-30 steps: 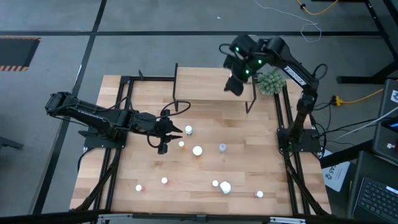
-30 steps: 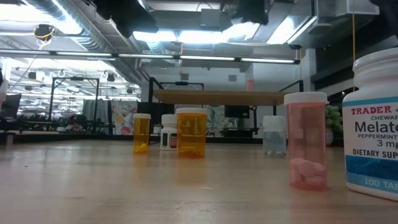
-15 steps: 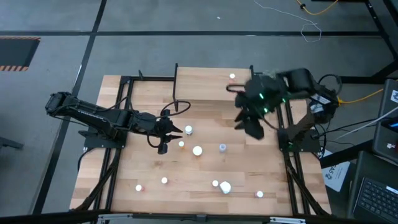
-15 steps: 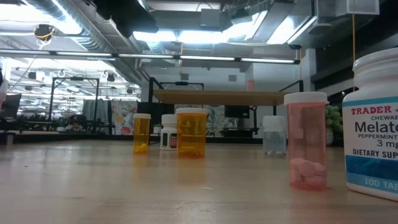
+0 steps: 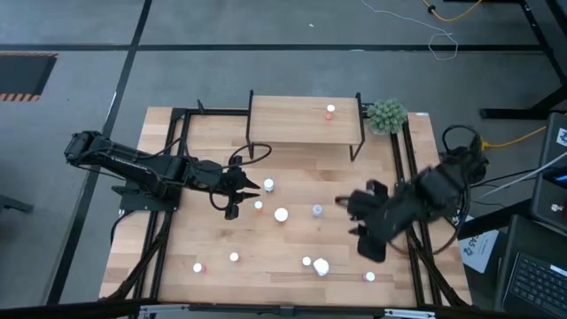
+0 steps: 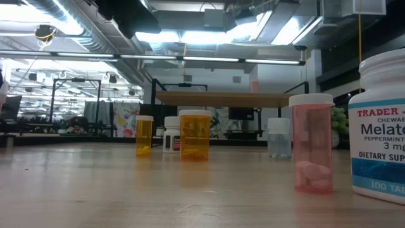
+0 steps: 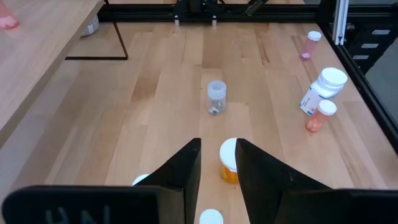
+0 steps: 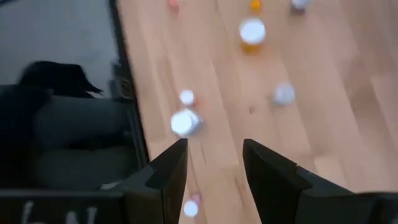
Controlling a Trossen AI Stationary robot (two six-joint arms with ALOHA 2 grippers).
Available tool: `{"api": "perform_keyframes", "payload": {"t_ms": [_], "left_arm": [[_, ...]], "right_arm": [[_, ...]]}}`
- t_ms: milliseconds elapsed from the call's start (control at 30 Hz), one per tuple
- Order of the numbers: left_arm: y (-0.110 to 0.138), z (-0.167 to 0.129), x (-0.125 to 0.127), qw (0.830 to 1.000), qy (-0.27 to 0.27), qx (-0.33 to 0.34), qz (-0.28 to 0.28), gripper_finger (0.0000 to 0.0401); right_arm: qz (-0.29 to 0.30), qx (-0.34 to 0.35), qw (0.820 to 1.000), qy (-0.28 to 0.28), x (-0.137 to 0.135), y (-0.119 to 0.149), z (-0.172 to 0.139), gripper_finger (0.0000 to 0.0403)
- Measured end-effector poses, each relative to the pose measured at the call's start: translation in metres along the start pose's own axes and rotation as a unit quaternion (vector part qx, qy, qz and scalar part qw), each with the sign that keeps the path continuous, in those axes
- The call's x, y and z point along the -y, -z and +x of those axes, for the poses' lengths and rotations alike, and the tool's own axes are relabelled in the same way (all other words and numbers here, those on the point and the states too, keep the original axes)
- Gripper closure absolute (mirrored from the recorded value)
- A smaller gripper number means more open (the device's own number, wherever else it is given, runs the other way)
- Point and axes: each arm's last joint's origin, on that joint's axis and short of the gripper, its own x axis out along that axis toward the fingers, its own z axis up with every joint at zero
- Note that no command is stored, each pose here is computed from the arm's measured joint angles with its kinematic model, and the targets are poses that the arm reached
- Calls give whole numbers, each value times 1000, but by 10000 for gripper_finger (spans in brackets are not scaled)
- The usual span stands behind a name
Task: Pick and place medicine bottles onto shelf by color
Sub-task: Put the violet pill bottle on the shelf
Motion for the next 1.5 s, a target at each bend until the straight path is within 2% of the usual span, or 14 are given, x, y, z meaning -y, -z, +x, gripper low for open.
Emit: {"api": "perform_keyframes", "payload": {"t_ms": [167,367,533,733,833,967,1267,1500], "left_arm": [[0,0,0,1000,0,0,-1,306],[0,0,0,1000,0,0,-1,306],[0,0,0,1000,0,0,-1,306],[0,0,0,1000,0,0,-1,306],[0,0,0,1000,0,0,-1,306],[0,0,0,1000,0,0,-1,306],[0,0,0,1000,0,0,-1,306],[0,0,0,1000,0,0,-1,306]], "right_arm": [[62,-71,994,53,-13,33,42,244],[156,-142,973,89,-19,68,92,244],[213,-188,956,76,-22,91,130,244],[217,-200,955,30,-23,106,164,244],[220,-203,954,32,-20,113,173,244],[243,-211,945,61,-14,123,180,244],[340,-218,910,97,-23,152,177,244],[399,-193,890,109,-27,161,174,244]]}}
